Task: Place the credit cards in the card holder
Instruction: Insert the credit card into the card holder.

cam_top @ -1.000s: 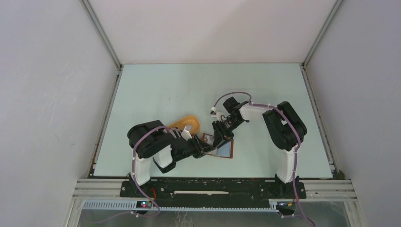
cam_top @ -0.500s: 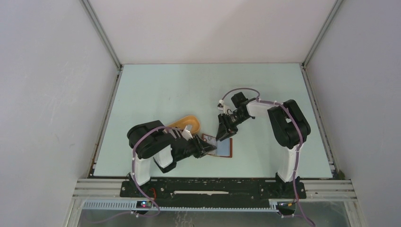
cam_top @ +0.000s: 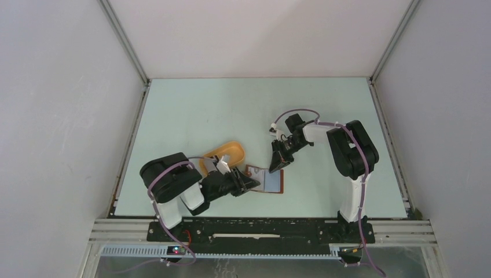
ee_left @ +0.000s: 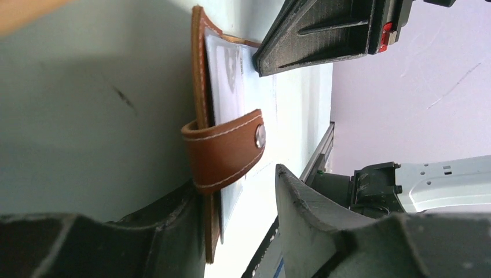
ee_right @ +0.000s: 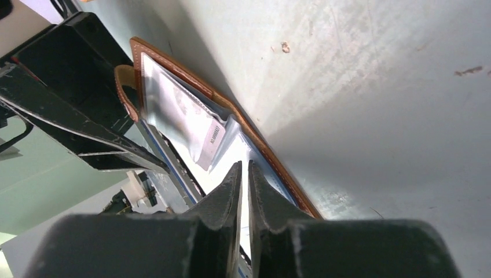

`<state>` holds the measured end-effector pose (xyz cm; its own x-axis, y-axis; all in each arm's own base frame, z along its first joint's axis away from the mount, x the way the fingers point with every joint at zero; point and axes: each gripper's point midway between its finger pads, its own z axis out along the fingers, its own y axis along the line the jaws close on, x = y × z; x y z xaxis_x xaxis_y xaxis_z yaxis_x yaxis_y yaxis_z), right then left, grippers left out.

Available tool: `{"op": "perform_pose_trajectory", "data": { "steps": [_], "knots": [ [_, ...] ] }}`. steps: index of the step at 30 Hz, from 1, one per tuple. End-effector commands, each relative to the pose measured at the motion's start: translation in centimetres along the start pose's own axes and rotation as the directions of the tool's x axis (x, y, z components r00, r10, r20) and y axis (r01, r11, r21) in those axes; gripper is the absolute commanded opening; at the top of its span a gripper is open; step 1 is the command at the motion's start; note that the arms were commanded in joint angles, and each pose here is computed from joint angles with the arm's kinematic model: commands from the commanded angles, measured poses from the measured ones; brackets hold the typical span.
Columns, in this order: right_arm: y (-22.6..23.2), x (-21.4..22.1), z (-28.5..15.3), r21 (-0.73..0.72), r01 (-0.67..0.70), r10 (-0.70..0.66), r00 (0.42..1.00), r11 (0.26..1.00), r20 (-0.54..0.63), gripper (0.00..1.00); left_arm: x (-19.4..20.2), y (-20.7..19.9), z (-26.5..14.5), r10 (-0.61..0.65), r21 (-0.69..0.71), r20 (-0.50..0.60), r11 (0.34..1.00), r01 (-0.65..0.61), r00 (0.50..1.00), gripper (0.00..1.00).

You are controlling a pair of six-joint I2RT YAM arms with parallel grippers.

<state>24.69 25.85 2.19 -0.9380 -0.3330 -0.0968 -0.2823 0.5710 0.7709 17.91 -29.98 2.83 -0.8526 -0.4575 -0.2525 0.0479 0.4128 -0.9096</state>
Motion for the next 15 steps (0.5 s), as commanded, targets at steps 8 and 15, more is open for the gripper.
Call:
{"op": "perform_pose_trajectory", "data": {
  "steps": [8, 15],
  "knots": [
    [-2.4, 0.1, -0.4, 0.149, 0.035, -0.034, 0.999, 0.988, -0.009, 0.11, -0.7, 2.7, -2.5, 0.071, -0.109, 0.053, 0.992, -0.065, 0.996, 0.47],
    [-1.3, -0.3, -0.9, 0.162, 0.106, -0.107, 0.994, 0.981, 0.000, 0.12, -1.0, 3.2, -2.7, 0.107, -0.150, 0.060, 0.984, -0.097, 0.992, 0.30]
  ]
}}
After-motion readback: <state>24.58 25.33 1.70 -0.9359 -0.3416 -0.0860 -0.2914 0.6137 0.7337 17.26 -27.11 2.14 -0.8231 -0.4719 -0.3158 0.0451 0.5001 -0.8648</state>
